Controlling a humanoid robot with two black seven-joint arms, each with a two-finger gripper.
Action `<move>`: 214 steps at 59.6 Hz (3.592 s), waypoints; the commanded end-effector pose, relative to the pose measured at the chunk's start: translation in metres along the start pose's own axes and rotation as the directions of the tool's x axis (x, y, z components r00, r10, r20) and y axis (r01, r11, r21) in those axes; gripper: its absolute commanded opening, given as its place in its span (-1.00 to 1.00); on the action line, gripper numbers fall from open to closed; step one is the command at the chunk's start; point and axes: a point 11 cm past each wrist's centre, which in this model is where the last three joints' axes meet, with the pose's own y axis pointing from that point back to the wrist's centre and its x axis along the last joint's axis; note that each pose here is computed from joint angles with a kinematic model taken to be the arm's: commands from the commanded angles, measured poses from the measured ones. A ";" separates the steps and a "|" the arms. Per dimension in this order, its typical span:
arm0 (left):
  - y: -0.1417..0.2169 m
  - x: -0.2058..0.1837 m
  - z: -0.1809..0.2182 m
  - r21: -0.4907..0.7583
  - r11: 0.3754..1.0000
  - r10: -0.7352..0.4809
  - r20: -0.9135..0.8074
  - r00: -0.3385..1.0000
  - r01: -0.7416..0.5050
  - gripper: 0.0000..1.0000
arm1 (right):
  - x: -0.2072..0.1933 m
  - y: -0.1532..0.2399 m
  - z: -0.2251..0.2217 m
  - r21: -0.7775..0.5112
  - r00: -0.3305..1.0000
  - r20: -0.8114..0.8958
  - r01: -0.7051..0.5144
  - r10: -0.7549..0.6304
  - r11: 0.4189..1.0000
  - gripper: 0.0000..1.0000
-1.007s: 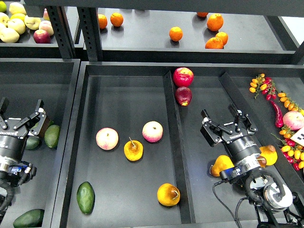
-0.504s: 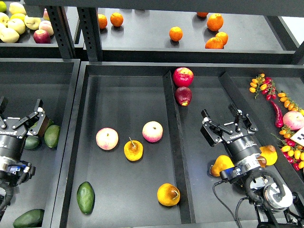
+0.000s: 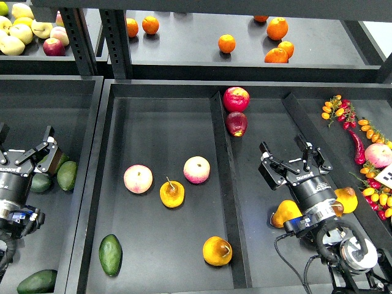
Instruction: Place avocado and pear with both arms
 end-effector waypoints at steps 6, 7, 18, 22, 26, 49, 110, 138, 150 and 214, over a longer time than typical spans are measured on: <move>-0.002 0.001 0.004 0.016 1.000 0.000 0.013 1.000 0.000 1.00 | 0.000 0.000 0.000 0.000 1.000 0.000 0.000 0.000 1.000 1.00; -0.003 0.001 0.004 0.018 1.000 -0.002 0.013 1.000 0.002 1.00 | 0.000 0.000 0.000 0.000 1.000 0.000 0.000 0.000 1.000 1.00; -0.013 -0.004 0.009 0.102 0.995 -0.010 0.072 0.997 0.003 1.00 | 0.000 0.000 0.000 0.000 1.000 0.000 -0.001 0.001 1.000 1.00; -0.016 -0.008 0.012 0.155 0.988 -0.018 0.109 0.994 0.001 1.00 | 0.000 -0.001 0.000 -0.002 1.000 0.000 -0.001 0.001 1.000 1.00; -0.019 -0.012 0.017 0.207 0.978 -0.025 0.151 0.988 -0.007 1.00 | 0.000 0.000 0.000 0.000 1.000 0.001 -0.001 0.001 1.000 1.00; -0.041 -0.035 0.042 0.509 0.841 -0.058 0.421 0.905 -0.183 1.00 | -0.001 -0.002 0.001 -0.006 1.000 -0.001 -0.002 0.002 1.000 1.00; -0.061 -0.028 -0.018 0.617 0.293 -0.479 0.756 0.447 -0.730 1.00 | -0.008 -0.017 -0.030 0.064 0.999 0.012 -0.046 0.045 0.997 1.00; -0.049 0.006 -0.050 0.469 0.082 -0.732 0.627 0.266 -0.879 1.00 | 0.000 -0.015 -0.046 0.111 0.995 0.045 -0.094 0.089 0.989 1.00; -0.035 0.023 -0.061 0.411 0.000 -0.795 0.553 0.249 -0.912 1.00 | 0.001 -0.017 -0.042 0.097 0.995 0.044 -0.097 0.093 0.991 1.00; -0.016 0.071 -0.120 0.213 -0.175 -0.930 0.284 0.232 -0.961 1.00 | -0.008 -0.026 -0.038 0.077 0.997 0.031 -0.077 0.075 0.994 1.00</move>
